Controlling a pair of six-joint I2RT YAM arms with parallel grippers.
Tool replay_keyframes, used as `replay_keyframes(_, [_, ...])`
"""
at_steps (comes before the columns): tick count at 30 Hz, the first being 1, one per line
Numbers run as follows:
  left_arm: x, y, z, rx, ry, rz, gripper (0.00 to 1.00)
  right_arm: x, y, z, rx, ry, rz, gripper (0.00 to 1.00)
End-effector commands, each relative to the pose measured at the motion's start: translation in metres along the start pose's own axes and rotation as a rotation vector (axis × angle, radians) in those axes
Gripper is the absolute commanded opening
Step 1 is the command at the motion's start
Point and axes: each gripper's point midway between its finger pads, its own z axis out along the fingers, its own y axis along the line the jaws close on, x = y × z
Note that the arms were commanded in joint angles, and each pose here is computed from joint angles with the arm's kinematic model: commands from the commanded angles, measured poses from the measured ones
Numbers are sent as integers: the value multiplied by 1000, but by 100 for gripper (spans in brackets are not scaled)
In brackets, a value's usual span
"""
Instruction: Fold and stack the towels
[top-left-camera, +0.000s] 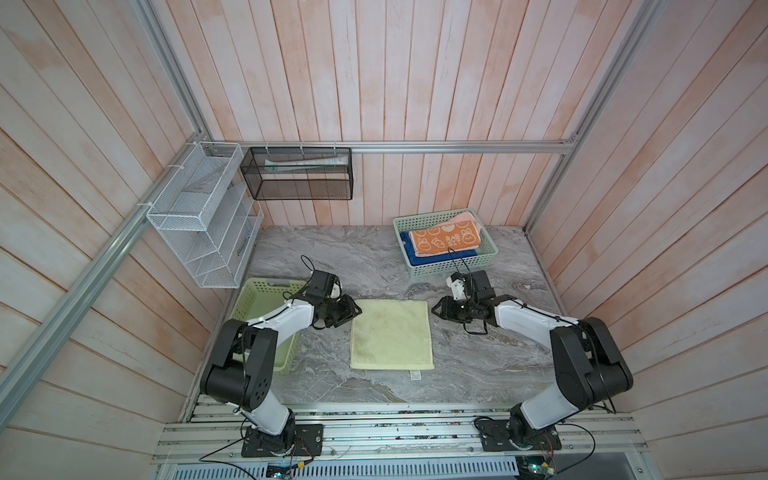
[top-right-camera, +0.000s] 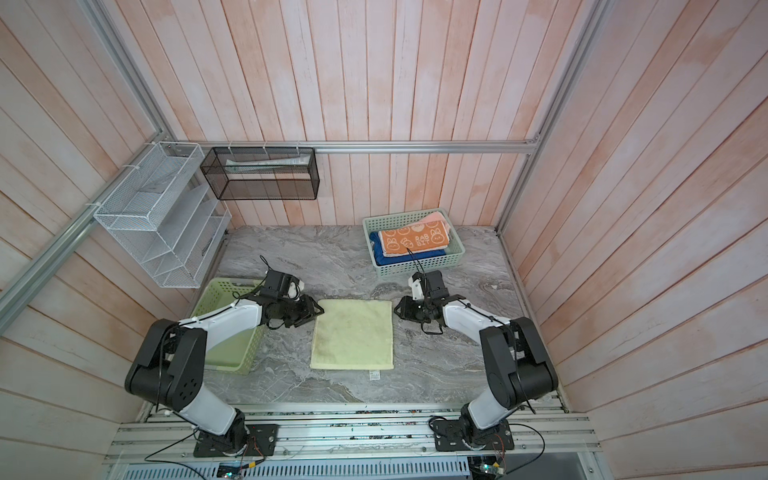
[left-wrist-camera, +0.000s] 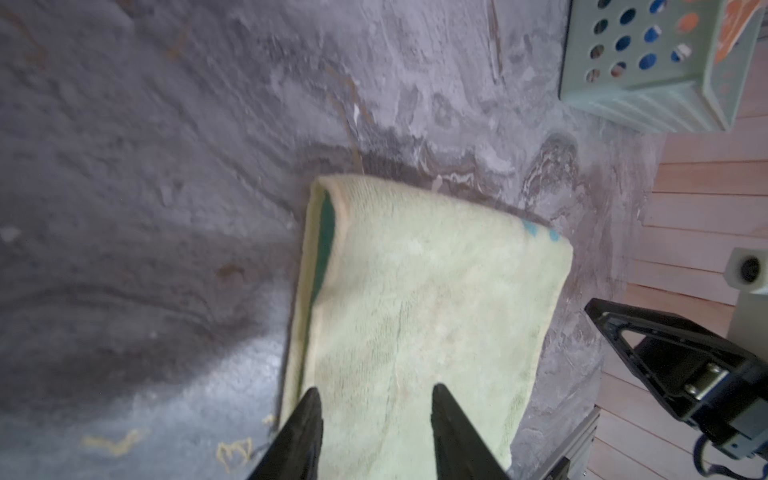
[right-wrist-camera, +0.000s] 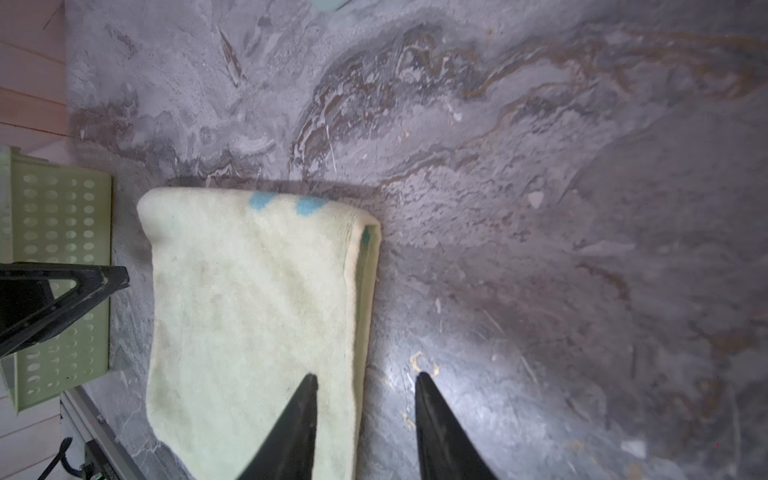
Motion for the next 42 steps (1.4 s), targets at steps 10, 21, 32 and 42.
replay_keyframes(10, [-35,12,31,29,3,4,49,-15,2,48,-65,70,16,42])
replay_keyframes(21, [-47,-4,41,139,7,50,41,-30,3,66,-79,69,-28,31])
replay_keyframes(32, [-66,-35,19,260,-71,139,0,-67,23,30,-47,-77,-171,0])
replay_keyframes(42, [-56,-51,-10,319,-116,197,0,-58,31,-2,-44,-133,-233,0])
